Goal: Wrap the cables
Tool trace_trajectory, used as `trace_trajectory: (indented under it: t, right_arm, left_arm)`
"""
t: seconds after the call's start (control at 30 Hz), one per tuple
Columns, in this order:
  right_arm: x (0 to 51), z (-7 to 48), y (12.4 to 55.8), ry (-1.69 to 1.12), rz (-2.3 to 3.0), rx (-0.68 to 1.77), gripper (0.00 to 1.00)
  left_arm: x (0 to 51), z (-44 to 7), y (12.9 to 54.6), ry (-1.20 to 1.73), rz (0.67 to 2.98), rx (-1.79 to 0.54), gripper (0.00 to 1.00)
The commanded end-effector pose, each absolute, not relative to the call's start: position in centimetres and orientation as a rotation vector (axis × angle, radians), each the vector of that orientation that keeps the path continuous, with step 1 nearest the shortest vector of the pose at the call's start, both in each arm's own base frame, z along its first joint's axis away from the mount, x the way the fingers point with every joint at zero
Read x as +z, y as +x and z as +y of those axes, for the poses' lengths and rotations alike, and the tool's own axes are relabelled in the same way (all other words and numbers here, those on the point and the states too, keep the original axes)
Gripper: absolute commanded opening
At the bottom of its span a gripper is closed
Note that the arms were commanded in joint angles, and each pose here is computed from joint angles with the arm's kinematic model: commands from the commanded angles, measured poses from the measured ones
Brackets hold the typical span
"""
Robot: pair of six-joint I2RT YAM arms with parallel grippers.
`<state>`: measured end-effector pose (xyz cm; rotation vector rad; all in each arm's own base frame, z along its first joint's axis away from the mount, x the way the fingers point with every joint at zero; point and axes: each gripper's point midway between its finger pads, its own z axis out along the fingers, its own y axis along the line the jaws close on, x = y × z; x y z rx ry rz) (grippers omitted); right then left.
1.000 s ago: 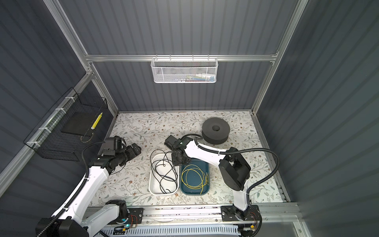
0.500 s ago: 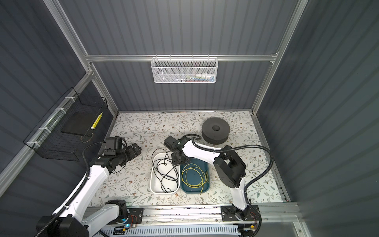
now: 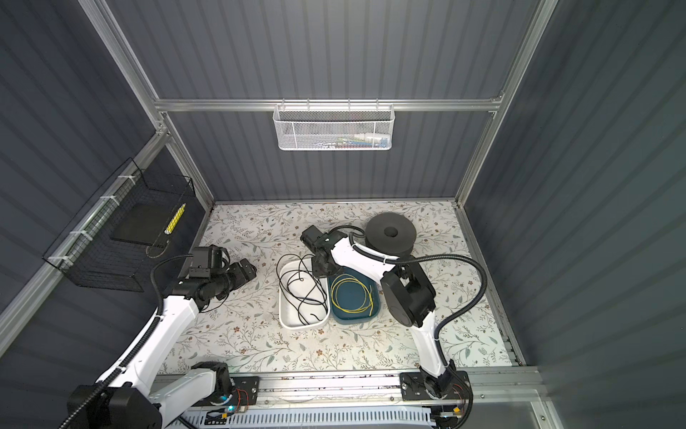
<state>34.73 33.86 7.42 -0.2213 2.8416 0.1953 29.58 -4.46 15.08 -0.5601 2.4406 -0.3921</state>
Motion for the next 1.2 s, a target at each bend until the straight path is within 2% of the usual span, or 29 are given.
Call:
trace_trajectory:
  t: [0.0, 0.2, 0.3, 0.47, 0.6, 0.77, 0.83, 0.93, 1.17]
  right_arm:
    - [7.0, 34.9, 36.8, -0.213, 2.810, 0.179, 0.13]
    - [8.0, 36.3, 39.1, -0.173, 2.784, 0.216, 0.20]
    - [8.9, 36.6, 39.4, -0.179, 2.779, 0.247, 0.24]
    - [10.7, 36.7, 39.7, -0.181, 2.772, 0.305, 0.38]
    - [14.4, 35.2, 40.5, -0.154, 2.706, 0.322, 0.39]
    - [20.1, 30.1, 40.9, -0.095, 2.584, 0.279, 0.40]
    - [21.5, 26.8, 40.4, -0.041, 2.546, 0.263, 0.40]
    - [22.5, 21.7, 39.2, 0.067, 2.507, 0.274, 0.41]
    - [21.5, 14.1, 34.7, 0.183, 2.481, 0.229, 0.44]
  left_arm:
    - [17.1, -5.5, 30.1, -0.461, 2.434, -0.458, 0.87]
    - [19.6, -7.2, 30.0, -0.417, 2.404, -0.565, 0.78]
    - [20.7, -8.4, 29.4, -0.378, 2.397, -0.577, 0.78]
    - [22.5, -10.9, 29.1, -0.298, 2.389, -0.615, 0.78]
    - [23.6, -13.3, 29.5, -0.251, 2.404, -0.656, 0.75]
    - [23.0, -19.3, 29.3, -0.070, 2.493, -0.533, 0.72]
    - [21.8, -22.3, 29.0, -0.028, 2.539, -0.467, 0.68]
    - [19.1, -25.6, 28.3, -0.035, 2.626, -0.360, 0.63]
    - [15.3, -29.2, 27.6, -0.072, 2.679, -0.174, 0.62]
